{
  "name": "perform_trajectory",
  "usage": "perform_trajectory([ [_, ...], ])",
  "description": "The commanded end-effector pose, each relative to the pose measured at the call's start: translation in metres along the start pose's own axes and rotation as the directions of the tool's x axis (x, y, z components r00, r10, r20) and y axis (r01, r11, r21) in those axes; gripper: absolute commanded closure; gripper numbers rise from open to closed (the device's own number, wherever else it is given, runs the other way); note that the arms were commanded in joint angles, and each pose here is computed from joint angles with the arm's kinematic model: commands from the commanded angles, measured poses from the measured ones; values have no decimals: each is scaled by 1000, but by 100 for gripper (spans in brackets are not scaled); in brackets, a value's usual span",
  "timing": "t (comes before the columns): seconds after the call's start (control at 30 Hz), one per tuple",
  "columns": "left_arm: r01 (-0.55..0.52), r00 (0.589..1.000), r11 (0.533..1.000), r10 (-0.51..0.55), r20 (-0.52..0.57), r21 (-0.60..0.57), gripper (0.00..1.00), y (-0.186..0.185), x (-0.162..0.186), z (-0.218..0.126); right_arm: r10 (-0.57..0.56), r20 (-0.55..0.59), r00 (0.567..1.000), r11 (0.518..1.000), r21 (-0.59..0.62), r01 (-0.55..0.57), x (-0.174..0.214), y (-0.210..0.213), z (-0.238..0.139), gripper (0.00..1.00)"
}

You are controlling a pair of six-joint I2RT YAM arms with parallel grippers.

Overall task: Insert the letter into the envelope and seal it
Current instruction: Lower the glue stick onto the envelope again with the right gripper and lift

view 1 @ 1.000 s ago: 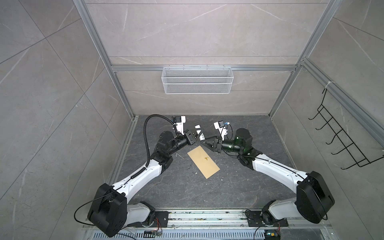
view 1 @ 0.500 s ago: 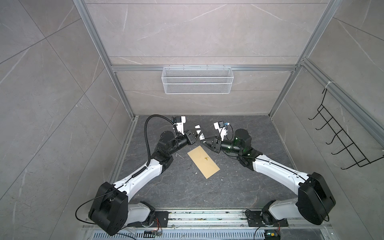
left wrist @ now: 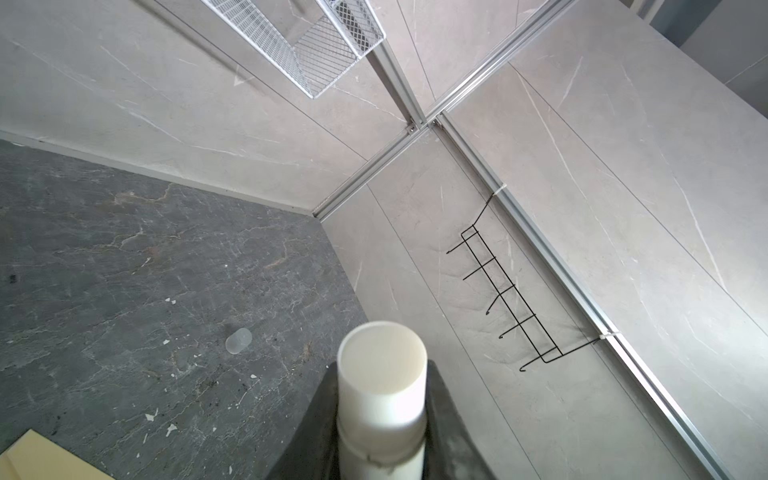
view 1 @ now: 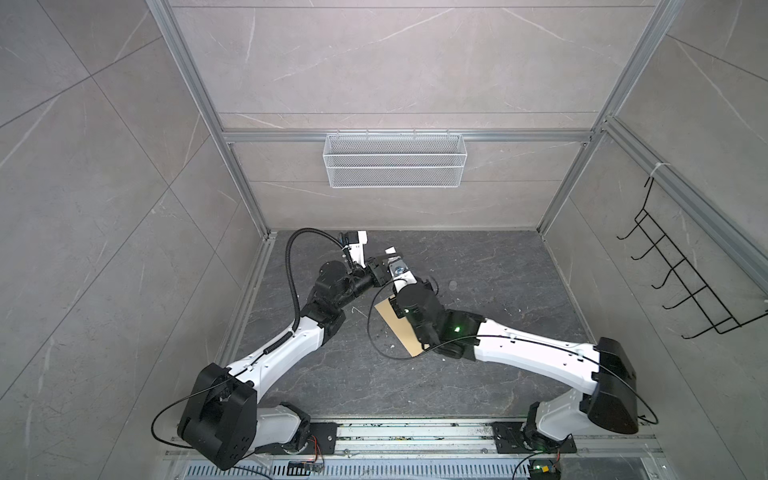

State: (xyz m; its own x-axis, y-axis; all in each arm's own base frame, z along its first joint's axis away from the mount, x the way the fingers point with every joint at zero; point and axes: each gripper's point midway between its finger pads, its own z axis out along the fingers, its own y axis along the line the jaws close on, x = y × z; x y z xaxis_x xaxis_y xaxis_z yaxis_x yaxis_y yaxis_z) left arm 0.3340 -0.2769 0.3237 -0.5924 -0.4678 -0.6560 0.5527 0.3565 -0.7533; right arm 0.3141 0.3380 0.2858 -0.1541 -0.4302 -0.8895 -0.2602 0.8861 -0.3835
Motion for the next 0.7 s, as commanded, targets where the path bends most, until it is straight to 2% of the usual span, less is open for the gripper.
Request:
perform_trajectory([
  [0.0, -40, 999, 997, 42, -23, 63, 100, -19, 3, 4, -157, 6, 988, 970, 187, 153, -15, -11, -4, 100],
  [0.1, -42, 999, 997, 44, -24, 61, 100, -18, 3, 3, -112, 24, 993, 989, 95, 110, -13, -1, -7, 99],
  [0.2, -47, 999, 997, 48, -21, 63, 100, -20, 3, 2, 0, 56, 998, 997, -80, 5, -14, 2, -16, 85],
  [0.3, -54, 998, 996, 56, -16, 72, 100, -23, 2, 0, 137, 66, 988, 959, -258, -116, -14, -3, -26, 63],
  [0.33, -56, 998, 996, 58, -14, 76, 100, -24, 2, -1, 183, 57, 981, 927, -342, -153, -13, -3, -29, 53],
  [0.37, -60, 998, 995, 61, -8, 82, 100, -26, 1, -2, 241, 35, 970, 885, -417, -205, -11, -5, -32, 38],
  [0.47, -63, 998, 993, 64, -7, 96, 100, -29, 0, -3, 361, -14, 932, 737, -608, -295, -11, -8, -44, 13],
  [0.57, -65, 998, 991, 66, -6, 116, 100, -33, 0, -3, 438, -68, 896, 580, -740, -340, -11, -11, -55, 1],
  [0.67, -65, 998, 990, 66, -3, 129, 100, -37, -1, -5, 484, -147, 863, 442, -810, -386, -10, -15, -58, 0],
])
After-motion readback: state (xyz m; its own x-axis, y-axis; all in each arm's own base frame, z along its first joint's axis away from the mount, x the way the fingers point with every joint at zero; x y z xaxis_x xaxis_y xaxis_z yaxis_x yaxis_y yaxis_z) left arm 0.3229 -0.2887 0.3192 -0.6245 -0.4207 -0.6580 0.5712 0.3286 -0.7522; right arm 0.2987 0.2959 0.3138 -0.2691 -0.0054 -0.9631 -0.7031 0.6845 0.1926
